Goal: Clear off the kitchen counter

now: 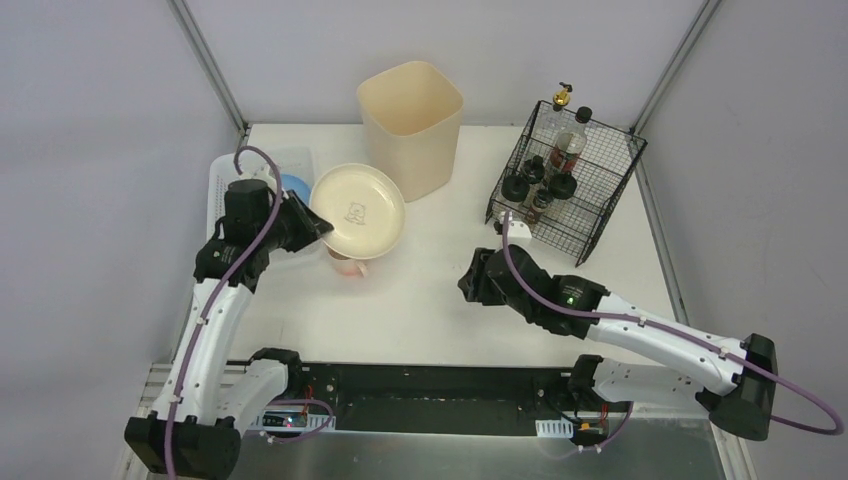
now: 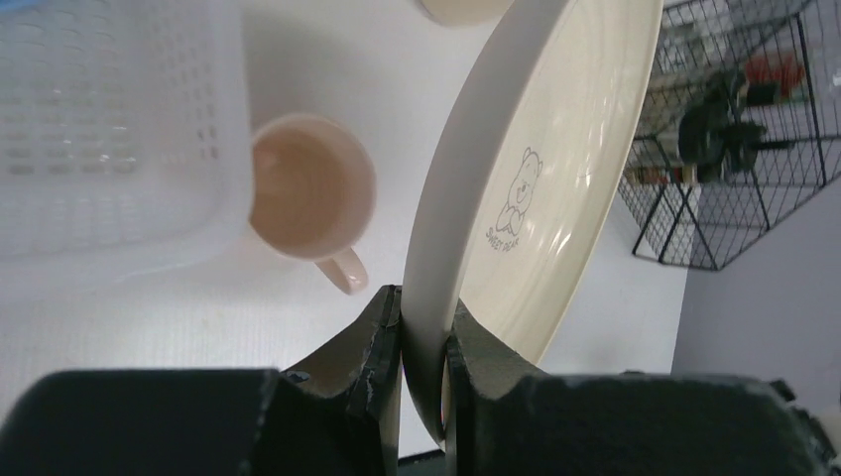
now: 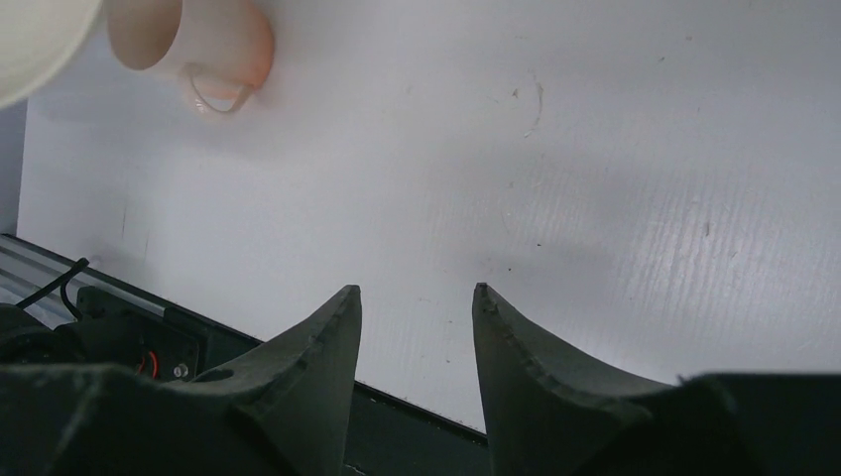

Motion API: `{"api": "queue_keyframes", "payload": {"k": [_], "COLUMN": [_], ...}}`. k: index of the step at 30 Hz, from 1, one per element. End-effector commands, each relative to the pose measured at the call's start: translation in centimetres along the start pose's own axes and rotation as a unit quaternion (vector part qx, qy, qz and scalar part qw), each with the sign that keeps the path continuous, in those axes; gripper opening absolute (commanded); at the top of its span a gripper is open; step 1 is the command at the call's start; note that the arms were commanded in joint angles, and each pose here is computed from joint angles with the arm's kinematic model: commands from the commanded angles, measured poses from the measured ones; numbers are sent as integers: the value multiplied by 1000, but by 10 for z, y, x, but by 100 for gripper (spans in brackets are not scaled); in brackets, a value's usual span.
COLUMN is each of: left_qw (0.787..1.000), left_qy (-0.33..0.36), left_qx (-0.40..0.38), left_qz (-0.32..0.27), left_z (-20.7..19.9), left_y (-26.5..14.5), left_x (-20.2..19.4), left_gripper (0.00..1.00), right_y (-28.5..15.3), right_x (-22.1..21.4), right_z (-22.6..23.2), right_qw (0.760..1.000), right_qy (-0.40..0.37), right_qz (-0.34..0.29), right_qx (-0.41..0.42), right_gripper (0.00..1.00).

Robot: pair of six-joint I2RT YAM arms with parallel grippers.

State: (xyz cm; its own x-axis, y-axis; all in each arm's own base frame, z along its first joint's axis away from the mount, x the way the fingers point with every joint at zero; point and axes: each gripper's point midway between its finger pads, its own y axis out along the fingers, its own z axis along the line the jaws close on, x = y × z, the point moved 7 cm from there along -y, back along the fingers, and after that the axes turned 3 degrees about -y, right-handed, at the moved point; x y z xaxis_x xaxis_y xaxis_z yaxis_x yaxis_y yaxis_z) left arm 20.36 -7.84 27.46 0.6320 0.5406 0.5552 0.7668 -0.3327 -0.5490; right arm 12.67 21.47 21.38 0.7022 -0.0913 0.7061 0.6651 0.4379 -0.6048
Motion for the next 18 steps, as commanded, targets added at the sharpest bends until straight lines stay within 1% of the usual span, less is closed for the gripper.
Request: {"api": "queue_keyframes", "payload": {"k": [1, 4, 6, 10, 15, 18], "left_qw": [999, 996, 994, 984, 966, 951], "left_qy": [-26, -62, -82, -143, -233, -277], "left_qx": [0, 25, 30, 39, 46, 61], "left_qz": [-35, -64, -73, -94, -101, -125], "left_z": [4, 20, 27, 57, 89, 108], "left_y": [-3, -2, -1, -1, 10, 14], "left_x": [37, 58, 67, 91, 104, 109], "left_gripper": [0, 0, 0, 0, 0, 0], "right_y": [-2, 0, 0, -1, -9, -14], "right_x": [-3, -9, -13, -17, -17, -18], "right_z": [-4, -6, -7, -10, -16, -21], "right_qw": [1000, 1000, 1000, 1000, 1000, 1000], "right_qy": [6, 8, 11, 8, -6, -10], "right_qz": [-5, 4, 9, 16, 17, 11], "right_qx": [1, 5, 9, 14, 12, 13], "right_gripper": [48, 48, 48, 48, 48, 49]}}
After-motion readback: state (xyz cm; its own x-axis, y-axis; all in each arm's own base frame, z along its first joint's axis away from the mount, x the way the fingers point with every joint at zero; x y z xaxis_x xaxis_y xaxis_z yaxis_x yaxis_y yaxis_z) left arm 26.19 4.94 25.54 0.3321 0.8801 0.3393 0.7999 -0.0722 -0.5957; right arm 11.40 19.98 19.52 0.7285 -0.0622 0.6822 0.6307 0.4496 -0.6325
